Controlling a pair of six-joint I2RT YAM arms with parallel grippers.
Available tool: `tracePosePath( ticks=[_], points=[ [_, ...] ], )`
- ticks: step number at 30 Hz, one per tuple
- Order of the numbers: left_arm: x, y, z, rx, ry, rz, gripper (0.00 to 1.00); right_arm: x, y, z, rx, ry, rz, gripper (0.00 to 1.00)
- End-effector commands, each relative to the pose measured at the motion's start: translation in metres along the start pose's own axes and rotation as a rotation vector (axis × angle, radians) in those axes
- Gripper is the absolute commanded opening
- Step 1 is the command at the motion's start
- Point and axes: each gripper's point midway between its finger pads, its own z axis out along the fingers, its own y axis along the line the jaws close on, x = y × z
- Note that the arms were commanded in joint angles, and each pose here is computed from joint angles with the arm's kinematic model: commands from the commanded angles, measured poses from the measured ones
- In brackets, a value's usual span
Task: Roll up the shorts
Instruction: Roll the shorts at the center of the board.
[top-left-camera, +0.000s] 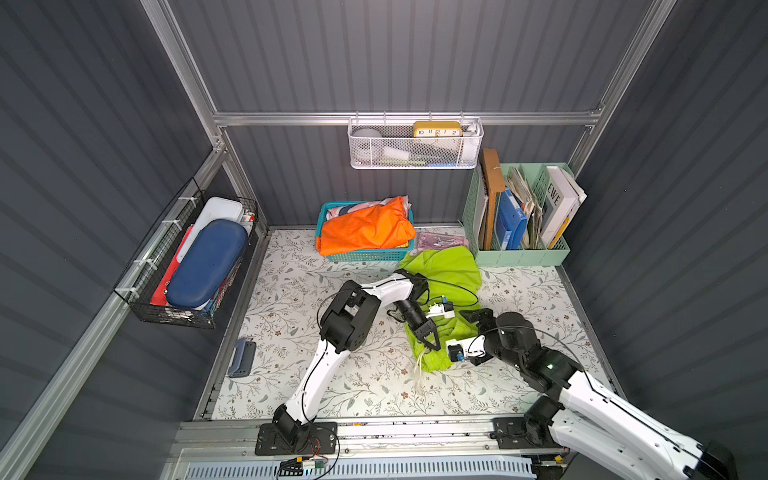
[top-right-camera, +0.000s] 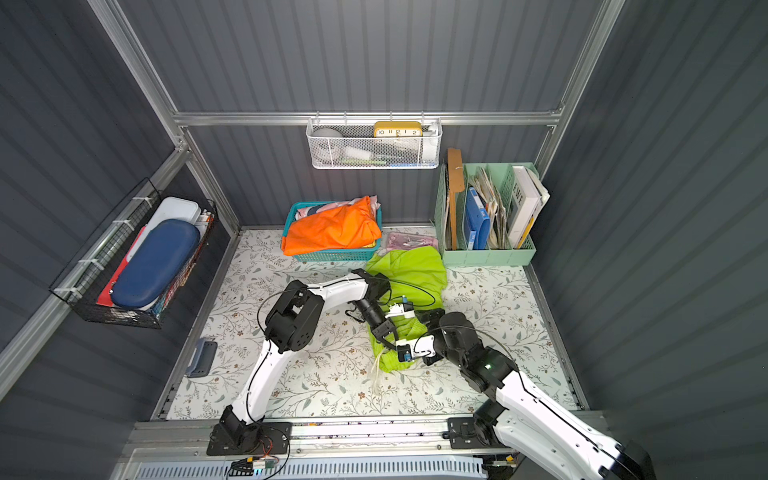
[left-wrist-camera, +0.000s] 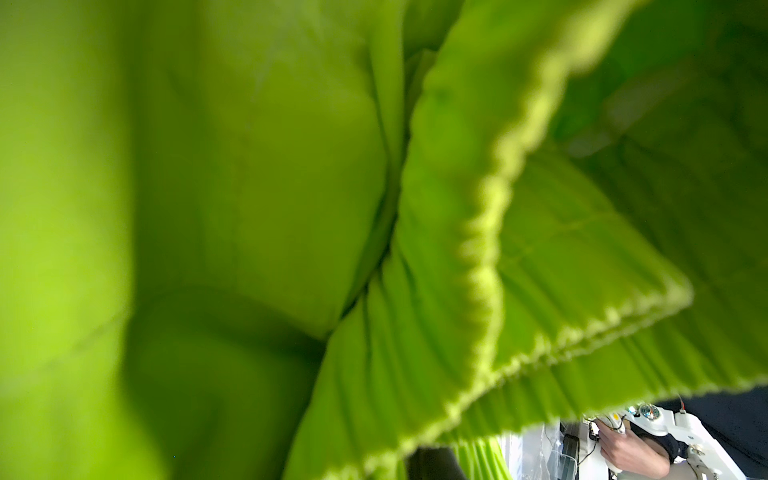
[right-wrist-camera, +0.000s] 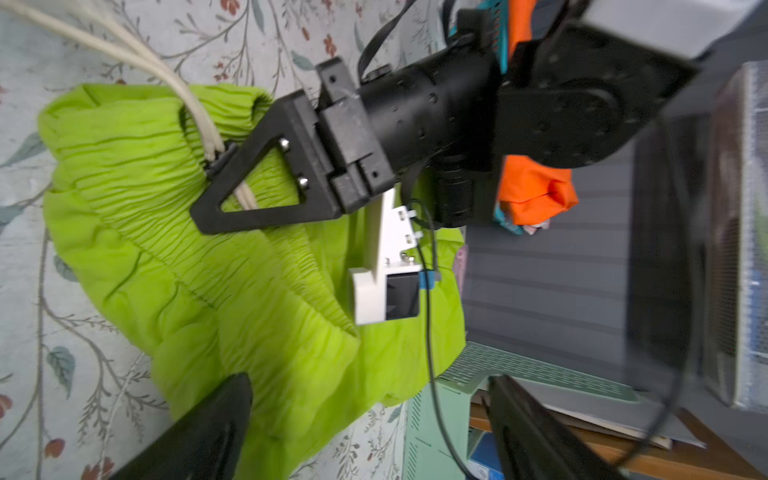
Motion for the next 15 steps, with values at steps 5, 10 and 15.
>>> tracePosePath(
  ticks=[5, 10, 15],
  points=[
    [0.036, 0.054, 0.008, -0.141, 0.117, -0.054, 0.14, -0.015, 0.062, -0.028, -0.259, -0.042, -0.026, 0.93],
    [0.036, 0.056, 0.007, -0.144, 0.116, -0.060, 0.14, -0.019, 0.091, -0.024, -0.351, -0.049, -0.083, 0.93],
    [0.037, 0.056, 0.007, -0.146, 0.117, -0.060, 0.15, -0.017, 0.090, 0.002, -0.308, -0.027, -0.106, 0.95]
  ],
)
